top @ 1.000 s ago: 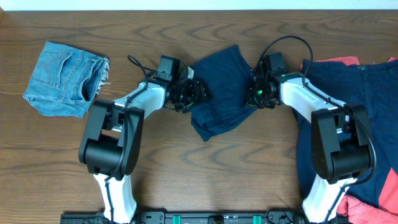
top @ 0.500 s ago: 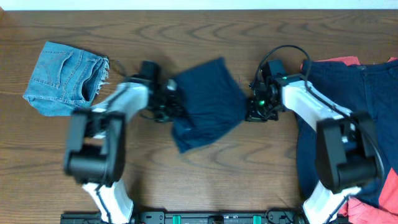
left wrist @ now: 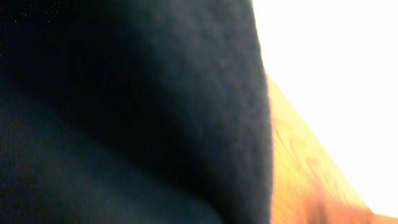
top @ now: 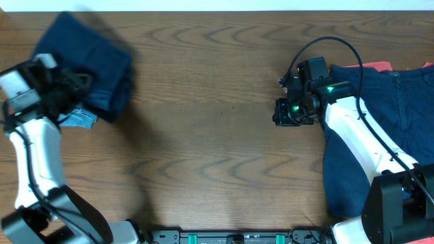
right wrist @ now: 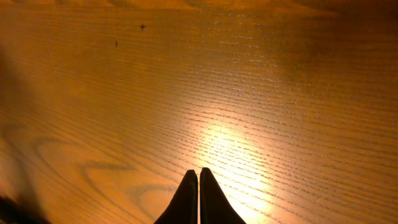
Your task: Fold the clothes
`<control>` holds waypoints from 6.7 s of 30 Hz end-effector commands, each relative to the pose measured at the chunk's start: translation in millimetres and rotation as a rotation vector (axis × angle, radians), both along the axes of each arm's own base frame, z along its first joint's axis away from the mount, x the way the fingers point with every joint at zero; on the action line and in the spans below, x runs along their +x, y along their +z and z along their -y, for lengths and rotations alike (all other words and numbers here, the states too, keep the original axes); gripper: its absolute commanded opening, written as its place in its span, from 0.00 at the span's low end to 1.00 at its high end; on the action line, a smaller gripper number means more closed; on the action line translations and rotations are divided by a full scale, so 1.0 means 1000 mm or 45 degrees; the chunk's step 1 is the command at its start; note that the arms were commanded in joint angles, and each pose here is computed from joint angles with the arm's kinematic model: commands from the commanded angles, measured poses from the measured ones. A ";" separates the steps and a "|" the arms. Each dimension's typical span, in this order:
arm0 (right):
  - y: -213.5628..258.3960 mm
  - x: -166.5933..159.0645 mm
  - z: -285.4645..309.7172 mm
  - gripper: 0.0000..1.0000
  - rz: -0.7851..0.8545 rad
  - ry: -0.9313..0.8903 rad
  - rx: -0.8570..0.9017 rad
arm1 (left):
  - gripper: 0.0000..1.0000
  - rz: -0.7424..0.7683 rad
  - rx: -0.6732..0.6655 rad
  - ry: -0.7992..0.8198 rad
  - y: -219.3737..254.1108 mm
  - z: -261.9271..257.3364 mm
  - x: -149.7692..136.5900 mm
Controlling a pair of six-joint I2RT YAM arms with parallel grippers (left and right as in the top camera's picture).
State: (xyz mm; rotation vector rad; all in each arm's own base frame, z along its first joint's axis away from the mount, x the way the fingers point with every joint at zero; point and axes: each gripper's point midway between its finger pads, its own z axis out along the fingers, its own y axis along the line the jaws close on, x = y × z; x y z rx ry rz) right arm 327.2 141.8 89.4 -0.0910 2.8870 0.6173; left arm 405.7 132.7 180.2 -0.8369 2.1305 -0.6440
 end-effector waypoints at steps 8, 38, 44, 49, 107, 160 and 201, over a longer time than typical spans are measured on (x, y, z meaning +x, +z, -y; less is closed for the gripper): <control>0.002 -0.006 -0.011 0.02 0.001 0.055 0.009 | 0.98 -0.210 -0.087 0.234 -0.082 -0.083 -0.024; 0.105 -0.017 -0.017 0.07 0.440 0.001 -0.032 | 0.98 -0.002 0.751 -0.725 0.065 0.163 -0.093; 0.177 -0.054 -0.027 0.28 0.762 0.119 0.018 | 0.98 0.130 0.929 -0.864 0.096 0.205 -0.148; 0.211 -0.073 -0.018 0.99 0.900 0.103 0.073 | 0.98 0.254 0.937 -0.890 0.116 0.208 -0.185; 0.148 -0.093 0.034 0.99 1.487 0.091 -0.023 | 0.98 0.219 0.940 -0.898 0.112 0.200 -0.210; 0.070 -0.092 0.069 0.99 1.668 -0.098 -0.061 | 0.98 0.228 0.952 -0.895 0.112 0.198 -0.212; 0.070 -0.092 0.069 0.99 1.668 -0.098 -0.061 | 0.98 0.771 0.885 -0.360 -0.041 0.173 -0.165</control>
